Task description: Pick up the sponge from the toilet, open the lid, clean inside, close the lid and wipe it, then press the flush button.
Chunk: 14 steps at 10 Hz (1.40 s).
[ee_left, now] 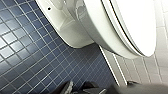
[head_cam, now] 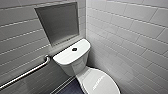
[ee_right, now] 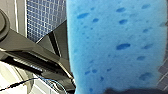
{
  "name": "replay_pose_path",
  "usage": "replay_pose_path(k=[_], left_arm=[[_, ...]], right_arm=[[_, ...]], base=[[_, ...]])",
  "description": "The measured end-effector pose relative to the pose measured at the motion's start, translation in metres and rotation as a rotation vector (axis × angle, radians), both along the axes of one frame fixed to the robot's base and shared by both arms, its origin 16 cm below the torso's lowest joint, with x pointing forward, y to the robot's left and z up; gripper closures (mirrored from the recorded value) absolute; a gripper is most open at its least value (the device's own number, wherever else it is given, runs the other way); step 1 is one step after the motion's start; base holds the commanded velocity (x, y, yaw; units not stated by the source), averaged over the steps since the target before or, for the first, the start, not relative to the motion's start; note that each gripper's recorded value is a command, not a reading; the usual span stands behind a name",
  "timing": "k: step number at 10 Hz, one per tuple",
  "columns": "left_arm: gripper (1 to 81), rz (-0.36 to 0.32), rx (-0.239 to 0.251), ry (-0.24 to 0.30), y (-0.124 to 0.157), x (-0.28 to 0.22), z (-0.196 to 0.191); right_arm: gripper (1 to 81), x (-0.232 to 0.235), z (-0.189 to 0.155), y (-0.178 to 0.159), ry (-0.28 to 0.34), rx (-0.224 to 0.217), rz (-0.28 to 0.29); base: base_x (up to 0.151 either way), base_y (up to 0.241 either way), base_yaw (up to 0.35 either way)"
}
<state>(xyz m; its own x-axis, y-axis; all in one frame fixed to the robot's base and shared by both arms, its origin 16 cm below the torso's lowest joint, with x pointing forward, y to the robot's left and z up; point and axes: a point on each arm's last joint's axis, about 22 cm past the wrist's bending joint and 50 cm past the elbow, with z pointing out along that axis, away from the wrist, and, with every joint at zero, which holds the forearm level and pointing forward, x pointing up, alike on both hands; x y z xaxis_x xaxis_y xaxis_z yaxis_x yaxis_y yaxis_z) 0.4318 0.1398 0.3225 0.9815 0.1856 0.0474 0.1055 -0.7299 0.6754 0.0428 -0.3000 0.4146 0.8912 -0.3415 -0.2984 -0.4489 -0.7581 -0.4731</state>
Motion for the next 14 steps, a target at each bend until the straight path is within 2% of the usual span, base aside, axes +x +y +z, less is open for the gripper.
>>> replay_pose_path(k=[2,4,8,10,14], left_arm=[[1.0,-0.023,-0.037,-0.026,-0.034,0.038,0.007],[1.0,-0.037,-0.075,-0.039,-0.063,0.054,0.017],[1.0,-0.031,-0.115,-0.013,-0.094,0.069,0.015],[1.0,-0.007,-0.126,-0.017,-0.099,0.091,0.02],[1.0,0.034,-0.17,0.022,-0.133,0.093,0.026]], right_arm=[[81.1,-0.011,0.004,0.001,0.0,-0.011,-0.034],[81.1,-0.014,0.005,0.002,0.001,-0.014,-0.043],[81.1,-0.02,0.006,0.008,0.035,-0.007,-0.047],[81.1,-0.013,0.003,0.009,0.027,-0.006,-0.05],[81.1,-0.003,-0.007,0.021,0.008,0.004,-0.054]], base=[[0.0,0.0,0.0],[0.0,0.0,0.0],[0.0,0.0,0.0],[0.0,0.0,0.0],[0.0,0.0,0.0]])
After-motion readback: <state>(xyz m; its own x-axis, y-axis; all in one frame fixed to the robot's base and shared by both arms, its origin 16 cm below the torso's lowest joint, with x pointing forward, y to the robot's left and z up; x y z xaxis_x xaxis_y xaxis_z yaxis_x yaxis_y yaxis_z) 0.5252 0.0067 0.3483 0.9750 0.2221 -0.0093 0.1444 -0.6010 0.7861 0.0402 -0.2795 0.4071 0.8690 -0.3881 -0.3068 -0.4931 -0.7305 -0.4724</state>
